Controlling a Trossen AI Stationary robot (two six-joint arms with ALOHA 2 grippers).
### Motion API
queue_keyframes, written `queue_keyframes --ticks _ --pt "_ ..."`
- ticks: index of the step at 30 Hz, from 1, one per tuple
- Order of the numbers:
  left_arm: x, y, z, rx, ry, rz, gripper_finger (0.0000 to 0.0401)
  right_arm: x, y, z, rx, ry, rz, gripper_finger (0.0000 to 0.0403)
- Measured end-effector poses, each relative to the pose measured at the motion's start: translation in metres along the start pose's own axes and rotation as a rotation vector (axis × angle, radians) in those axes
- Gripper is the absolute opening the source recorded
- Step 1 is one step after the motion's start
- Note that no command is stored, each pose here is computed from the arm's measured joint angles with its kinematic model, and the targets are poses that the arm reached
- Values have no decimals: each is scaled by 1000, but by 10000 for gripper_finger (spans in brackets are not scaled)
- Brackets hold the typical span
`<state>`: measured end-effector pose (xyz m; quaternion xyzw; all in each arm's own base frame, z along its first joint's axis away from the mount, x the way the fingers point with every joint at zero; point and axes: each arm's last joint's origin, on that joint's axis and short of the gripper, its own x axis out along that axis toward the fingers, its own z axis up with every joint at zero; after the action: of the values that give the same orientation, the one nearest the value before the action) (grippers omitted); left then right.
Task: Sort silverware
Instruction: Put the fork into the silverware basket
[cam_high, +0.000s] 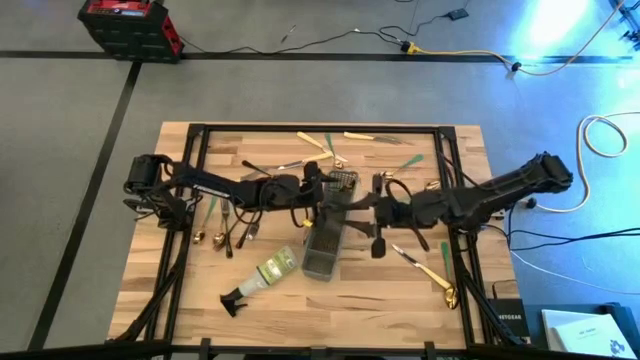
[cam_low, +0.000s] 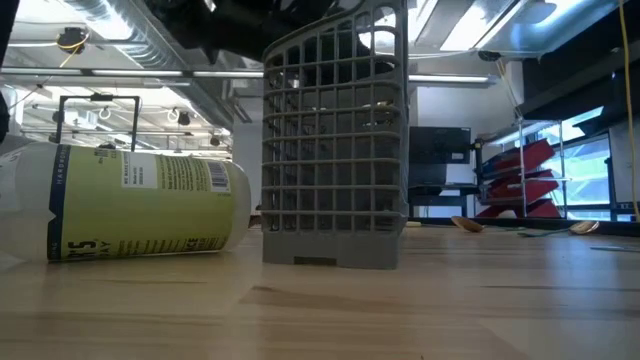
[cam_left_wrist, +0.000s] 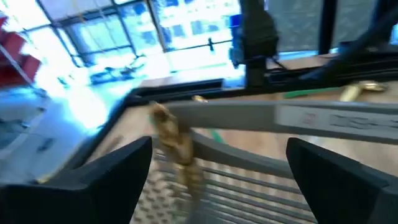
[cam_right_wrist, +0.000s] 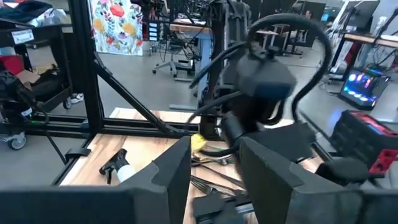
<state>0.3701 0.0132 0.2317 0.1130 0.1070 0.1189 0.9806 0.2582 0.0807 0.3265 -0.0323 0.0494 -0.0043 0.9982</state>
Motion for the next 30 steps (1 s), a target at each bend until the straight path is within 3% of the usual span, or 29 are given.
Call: queue_keyframes --ticks 10,21,30 --pt "6 34 -1 113 -1 159 357 -7 17 -3 -33 28 -5 122" --pt "6 44 2 181 -35 196 357 -7 16 -2 -49 27 -9 122" --pt "7 51 3 168 -56 222 357 -7 16 -3 -52 33 -7 122"
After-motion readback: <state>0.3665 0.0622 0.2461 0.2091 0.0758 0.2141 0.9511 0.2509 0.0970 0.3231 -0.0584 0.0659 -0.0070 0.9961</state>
